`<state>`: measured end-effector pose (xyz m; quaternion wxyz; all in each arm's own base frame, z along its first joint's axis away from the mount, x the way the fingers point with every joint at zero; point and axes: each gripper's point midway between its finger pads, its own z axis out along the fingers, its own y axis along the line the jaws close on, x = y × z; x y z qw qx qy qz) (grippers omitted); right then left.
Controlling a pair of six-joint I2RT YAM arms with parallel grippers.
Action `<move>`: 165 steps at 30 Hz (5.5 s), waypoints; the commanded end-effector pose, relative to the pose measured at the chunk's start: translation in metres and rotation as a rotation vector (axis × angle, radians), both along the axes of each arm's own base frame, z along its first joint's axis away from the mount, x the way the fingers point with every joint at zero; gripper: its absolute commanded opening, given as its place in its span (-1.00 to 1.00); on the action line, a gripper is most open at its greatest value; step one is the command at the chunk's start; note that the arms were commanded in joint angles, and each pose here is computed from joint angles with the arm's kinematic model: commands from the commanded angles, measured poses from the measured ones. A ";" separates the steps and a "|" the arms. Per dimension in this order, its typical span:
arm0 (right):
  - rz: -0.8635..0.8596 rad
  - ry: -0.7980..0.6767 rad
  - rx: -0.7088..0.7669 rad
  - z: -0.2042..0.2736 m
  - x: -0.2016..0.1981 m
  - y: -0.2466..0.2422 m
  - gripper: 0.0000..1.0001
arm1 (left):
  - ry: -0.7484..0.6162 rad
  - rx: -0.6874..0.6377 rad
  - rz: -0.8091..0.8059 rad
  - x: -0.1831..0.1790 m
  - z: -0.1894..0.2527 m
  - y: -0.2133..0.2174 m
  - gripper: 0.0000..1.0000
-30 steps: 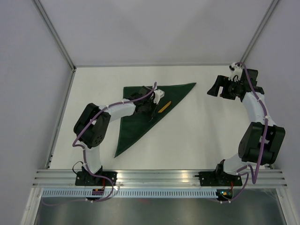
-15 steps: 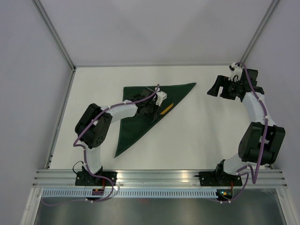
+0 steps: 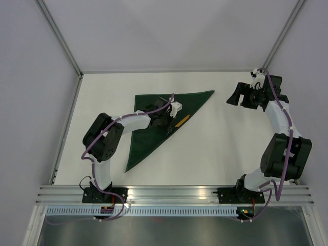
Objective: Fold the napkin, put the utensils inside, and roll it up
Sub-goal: Place the knife on the napkin, then fold the napkin at the center of the board.
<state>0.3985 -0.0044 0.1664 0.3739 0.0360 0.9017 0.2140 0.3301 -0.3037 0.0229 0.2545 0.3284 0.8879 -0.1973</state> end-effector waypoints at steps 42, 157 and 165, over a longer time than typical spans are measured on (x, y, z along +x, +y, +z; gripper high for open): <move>-0.009 -0.023 -0.018 0.010 0.003 0.002 0.85 | -0.109 -0.085 0.001 0.015 0.053 -0.017 -0.28; 1.050 -0.496 -0.562 -0.066 -0.207 0.516 -0.84 | -0.793 -0.537 0.545 -0.108 0.467 0.199 0.29; 0.926 -0.430 -0.505 -0.042 -0.154 0.484 -0.88 | -0.785 -0.542 0.538 -0.103 0.465 0.194 0.29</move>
